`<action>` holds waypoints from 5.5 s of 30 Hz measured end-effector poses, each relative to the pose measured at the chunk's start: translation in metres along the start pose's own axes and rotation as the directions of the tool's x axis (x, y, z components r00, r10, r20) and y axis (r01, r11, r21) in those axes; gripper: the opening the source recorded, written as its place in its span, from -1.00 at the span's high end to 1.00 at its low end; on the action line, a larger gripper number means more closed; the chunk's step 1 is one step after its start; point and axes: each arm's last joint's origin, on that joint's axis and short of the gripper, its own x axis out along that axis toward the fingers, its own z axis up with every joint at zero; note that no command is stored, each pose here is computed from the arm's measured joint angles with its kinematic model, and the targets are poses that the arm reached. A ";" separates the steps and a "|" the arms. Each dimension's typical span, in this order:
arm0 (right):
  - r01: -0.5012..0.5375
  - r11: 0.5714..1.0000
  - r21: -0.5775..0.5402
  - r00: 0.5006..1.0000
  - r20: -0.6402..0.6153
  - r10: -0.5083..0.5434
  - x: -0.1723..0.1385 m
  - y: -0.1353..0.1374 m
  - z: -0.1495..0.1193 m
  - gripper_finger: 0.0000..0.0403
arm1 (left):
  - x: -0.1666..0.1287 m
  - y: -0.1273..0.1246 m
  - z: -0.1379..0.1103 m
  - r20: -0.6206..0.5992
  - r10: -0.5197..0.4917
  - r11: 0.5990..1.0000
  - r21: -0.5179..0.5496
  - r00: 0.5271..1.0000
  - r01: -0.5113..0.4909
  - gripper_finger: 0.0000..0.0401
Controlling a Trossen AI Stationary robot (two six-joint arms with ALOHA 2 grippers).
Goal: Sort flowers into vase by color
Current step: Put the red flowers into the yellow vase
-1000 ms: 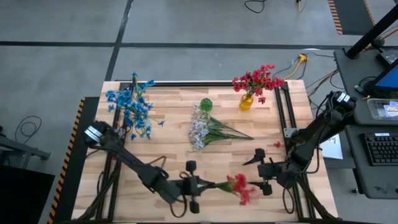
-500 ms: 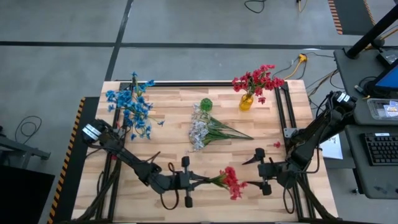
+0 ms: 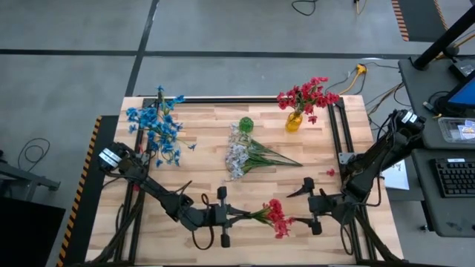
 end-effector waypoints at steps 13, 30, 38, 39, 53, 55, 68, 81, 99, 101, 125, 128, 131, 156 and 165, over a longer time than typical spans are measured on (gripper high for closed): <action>0.045 0.997 -0.064 0.972 0.233 -0.029 0.039 0.024 0.001 -0.74 | 0.010 -0.005 -0.021 0.070 0.014 1.000 -0.017 0.997 -0.013 1.00; -0.088 0.996 0.020 0.836 0.544 0.063 0.084 0.008 0.020 -0.74 | 0.017 0.005 -0.022 0.072 0.099 0.995 -0.017 0.993 -0.098 1.00; -0.010 0.994 0.105 0.831 0.553 -0.050 0.106 0.001 0.037 -0.74 | 0.018 0.007 -0.022 0.072 0.109 0.994 -0.018 0.991 -0.108 1.00; -0.003 0.994 0.106 0.835 0.548 -0.056 0.109 -0.001 0.039 -0.73 | 0.018 0.007 -0.022 0.073 0.109 0.994 -0.019 0.991 -0.108 1.00; 0.038 0.985 0.165 0.850 0.513 -0.119 0.116 -0.007 0.042 0.24 | 0.019 0.007 -0.021 0.076 0.110 0.993 -0.050 0.991 -0.107 0.97; 0.039 0.985 0.166 0.850 0.513 -0.120 0.116 -0.007 0.042 0.42 | 0.019 0.007 -0.021 0.076 0.111 0.993 -0.059 0.991 -0.106 0.90; 0.076 0.989 0.127 0.924 0.363 -0.117 0.104 -0.011 0.046 0.86 | 0.015 0.002 -0.037 -0.056 0.123 0.991 -0.048 0.991 -0.126 0.05; 0.174 0.982 0.076 0.975 0.125 -0.182 0.069 -0.032 0.051 0.88 | 0.003 -0.004 -0.066 -0.298 0.071 0.970 -0.200 0.952 -0.135 -0.08; 0.170 0.982 0.085 0.980 0.085 -0.178 0.076 -0.028 0.041 0.89 | 0.017 -0.008 -0.110 -0.387 0.115 0.961 -0.190 0.915 -0.202 -0.08; 0.169 0.982 0.080 0.981 0.081 -0.175 0.076 -0.027 0.041 0.89 | 0.018 -0.006 -0.110 -0.386 0.119 0.959 -0.193 0.915 -0.206 -0.08; 0.168 0.983 0.079 0.982 0.075 -0.174 0.076 -0.027 0.040 0.89 | 0.019 -0.005 -0.110 -0.390 0.122 0.959 -0.189 0.913 -0.209 -0.08; 0.166 0.983 0.082 0.983 0.071 -0.172 0.073 -0.028 0.043 0.89 | 0.018 -0.006 -0.110 -0.394 0.107 0.961 -0.195 0.913 -0.197 -0.08; 0.168 0.982 0.084 0.985 0.032 -0.171 0.065 -0.028 0.057 0.89 | 0.018 -0.008 -0.105 -0.408 0.032 0.963 -0.232 0.912 -0.137 -0.08; 0.427 0.877 0.220 0.868 -0.371 -0.329 -0.023 -0.061 0.139 0.89 | 0.022 0.000 -0.010 -0.338 -0.113 0.692 -0.702 0.934 -0.170 -0.08; 0.465 0.846 0.260 0.856 -0.374 -0.356 -0.018 -0.059 0.135 0.89 | 0.041 0.008 0.056 -0.469 -0.051 0.665 -0.675 0.882 -0.320 -0.08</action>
